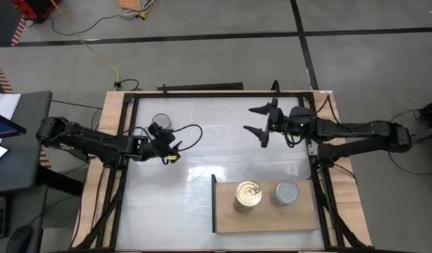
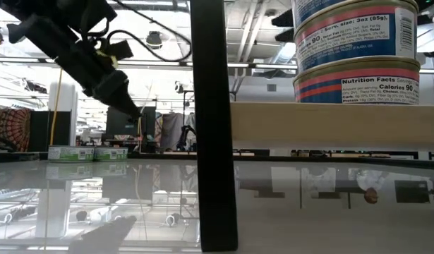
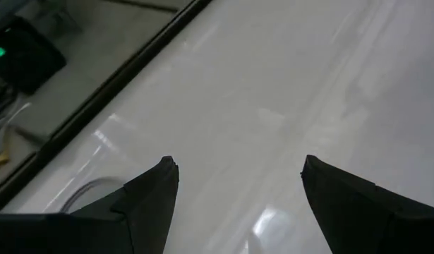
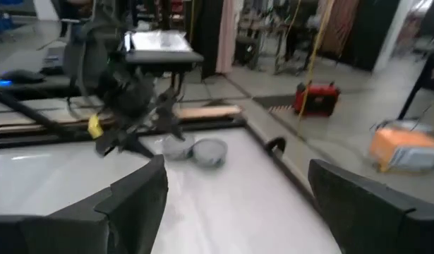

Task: Stack canned seafood by type on shelf
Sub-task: Stack the green tuna can on top of the green tuna can on the shelf

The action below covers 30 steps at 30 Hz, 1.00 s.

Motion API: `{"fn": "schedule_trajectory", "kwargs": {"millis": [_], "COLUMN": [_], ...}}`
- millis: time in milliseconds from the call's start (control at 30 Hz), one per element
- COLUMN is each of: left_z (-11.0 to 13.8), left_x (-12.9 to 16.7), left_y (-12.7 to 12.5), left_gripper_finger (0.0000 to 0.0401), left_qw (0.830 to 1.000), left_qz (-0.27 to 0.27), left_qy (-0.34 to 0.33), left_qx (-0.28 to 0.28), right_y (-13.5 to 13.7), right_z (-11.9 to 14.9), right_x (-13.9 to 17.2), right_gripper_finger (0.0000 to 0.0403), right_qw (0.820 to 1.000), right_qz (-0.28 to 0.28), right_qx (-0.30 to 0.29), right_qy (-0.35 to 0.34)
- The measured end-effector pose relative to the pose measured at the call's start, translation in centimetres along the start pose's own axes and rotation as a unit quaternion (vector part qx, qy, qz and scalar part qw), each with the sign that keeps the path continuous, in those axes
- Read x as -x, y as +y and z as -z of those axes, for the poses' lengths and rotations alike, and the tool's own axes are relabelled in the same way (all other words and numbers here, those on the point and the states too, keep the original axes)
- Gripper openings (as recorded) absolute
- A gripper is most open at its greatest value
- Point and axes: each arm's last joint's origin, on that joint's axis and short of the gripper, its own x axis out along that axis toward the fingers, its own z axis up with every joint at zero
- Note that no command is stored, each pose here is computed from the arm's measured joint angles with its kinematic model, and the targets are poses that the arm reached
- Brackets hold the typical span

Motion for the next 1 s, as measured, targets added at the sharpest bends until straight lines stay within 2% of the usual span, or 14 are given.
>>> {"fn": "schedule_trajectory", "kwargs": {"millis": [233, 433, 600, 700, 800, 900, 1000], "left_z": [1.3, 2.1, 1.6, 1.3, 1.3, 1.7, 2.3], "left_x": [-1.1, -1.7, -2.2, -2.9, -3.9, -5.0, -5.9], "left_y": [2.2, 4.0, 4.6, 5.1, 5.5, 5.6, 5.7], "left_gripper_finger": [0.0287, 0.0277, 0.0262, 0.0253, 0.0246, 0.0239, 0.0231], "left_qw": [0.993, 0.981, 0.974, 0.976, 0.978, 0.975, 0.965], "left_qz": [-0.063, -0.104, -0.106, -0.108, -0.09, -0.071, -0.08], "left_qy": [0.083, 0.142, 0.139, 0.139, 0.148, 0.17, 0.2], "left_qx": [-0.046, -0.085, -0.146, -0.132, -0.112, -0.124, -0.151], "right_y": [-1.6, -2.8, -4.2, -4.5, -4.5, -4.4, -4.3], "right_z": [-3.9, -3.0, -2.4, -2.2, -2.3, -2.5, -2.5], "right_x": [-0.3, -1.2, -2.2, -2.8, -2.9, -2.7, -2.7], "right_gripper_finger": [0.0364, 0.0364, 0.0364, 0.0364, 0.0364, 0.0364, 0.0364], "right_qw": [0.996, 0.994, 0.991, 0.99, 0.992, 0.992, 0.993], "right_qz": [0.039, 0.066, 0.096, 0.103, 0.084, 0.074, 0.066], "right_qx": [0.06, 0.083, 0.09, 0.09, 0.091, 0.092, 0.088], "right_qy": [-0.054, -0.031, -0.027, -0.027, -0.039, -0.048, -0.051]}}
